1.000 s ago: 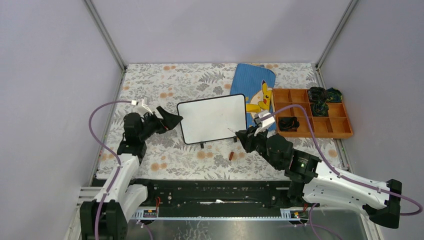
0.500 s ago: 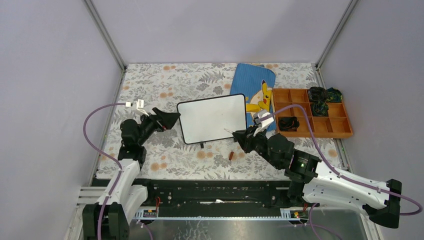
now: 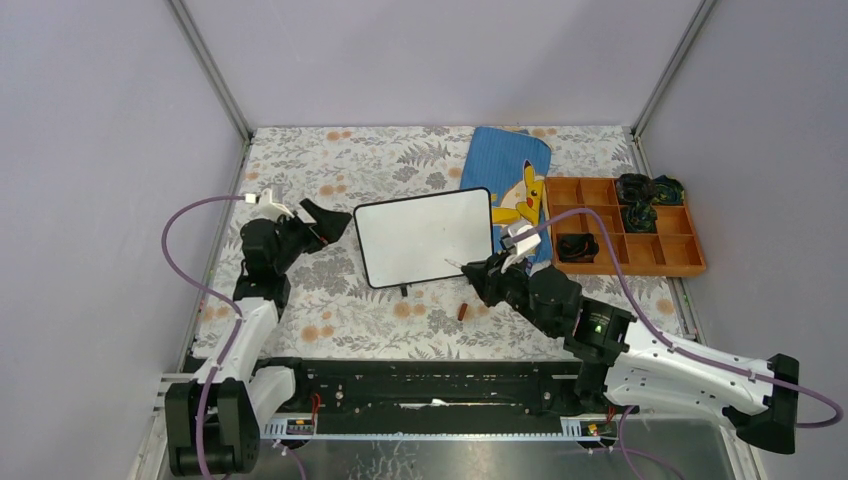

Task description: Write a sentence on the whiteboard

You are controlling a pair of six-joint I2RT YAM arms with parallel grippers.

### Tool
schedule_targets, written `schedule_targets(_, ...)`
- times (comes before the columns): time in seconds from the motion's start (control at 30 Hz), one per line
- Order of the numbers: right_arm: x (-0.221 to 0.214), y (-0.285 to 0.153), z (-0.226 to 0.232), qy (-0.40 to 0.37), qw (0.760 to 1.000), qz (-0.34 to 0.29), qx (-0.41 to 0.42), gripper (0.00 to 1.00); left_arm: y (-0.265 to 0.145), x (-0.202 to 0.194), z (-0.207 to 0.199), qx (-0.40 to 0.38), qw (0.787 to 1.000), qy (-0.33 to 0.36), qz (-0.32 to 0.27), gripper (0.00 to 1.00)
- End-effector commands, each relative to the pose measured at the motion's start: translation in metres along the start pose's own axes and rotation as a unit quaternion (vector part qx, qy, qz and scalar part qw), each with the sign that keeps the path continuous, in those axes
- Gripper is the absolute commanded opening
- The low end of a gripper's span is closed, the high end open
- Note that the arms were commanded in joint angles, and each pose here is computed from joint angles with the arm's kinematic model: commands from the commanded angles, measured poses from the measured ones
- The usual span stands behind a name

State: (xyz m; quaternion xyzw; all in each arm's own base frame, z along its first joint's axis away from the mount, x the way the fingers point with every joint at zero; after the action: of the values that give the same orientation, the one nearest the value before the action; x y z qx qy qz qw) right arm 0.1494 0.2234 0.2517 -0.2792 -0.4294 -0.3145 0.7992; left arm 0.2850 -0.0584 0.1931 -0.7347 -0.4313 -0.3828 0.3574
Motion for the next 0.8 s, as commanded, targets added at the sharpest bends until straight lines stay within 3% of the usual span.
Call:
schedule_targets(0.0,0.019,0.004,0.017,0.006,0.999,-0.027,0.033,0.00,0.003,0.004,-0.009,-0.015,1.000,0.004,-0.016,0.99)
schedule_targets(0.2,0.019,0.008,0.023,0.014,0.999,-0.023,0.045,0.00,0.012,-0.008,-0.010,-0.053,0.998,0.014,0.012,0.99)
schedule_targets(0.4,0.020,0.010,0.024,0.017,0.999,-0.027,0.042,0.00,0.006,-0.014,0.002,-0.072,0.997,0.035,-0.009,0.98)
schedule_targets(0.63,0.019,0.013,0.026,0.021,0.998,-0.025,0.045,0.00,0.006,-0.031,-0.002,-0.169,0.986,0.015,-0.003,0.82)
schedule_targets(0.77,0.020,0.013,0.027,0.024,0.998,-0.026,0.047,0.00,0.006,-0.037,-0.007,-0.215,0.977,0.006,-0.012,0.79)
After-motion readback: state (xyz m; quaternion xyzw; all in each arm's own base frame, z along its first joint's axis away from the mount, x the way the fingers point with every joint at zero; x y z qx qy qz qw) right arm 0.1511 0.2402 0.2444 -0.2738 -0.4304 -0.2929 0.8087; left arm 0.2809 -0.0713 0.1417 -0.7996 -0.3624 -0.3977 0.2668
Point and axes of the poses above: each gripper's point midway between its finger pads, its own y axis out along the fingers, its own z axis along the line the jaws close on, x = y × z, the point moved 5 cm from there along -y, back along the fingers, and after that the axes turned 15 degrees about y, right-handed, at the moved point
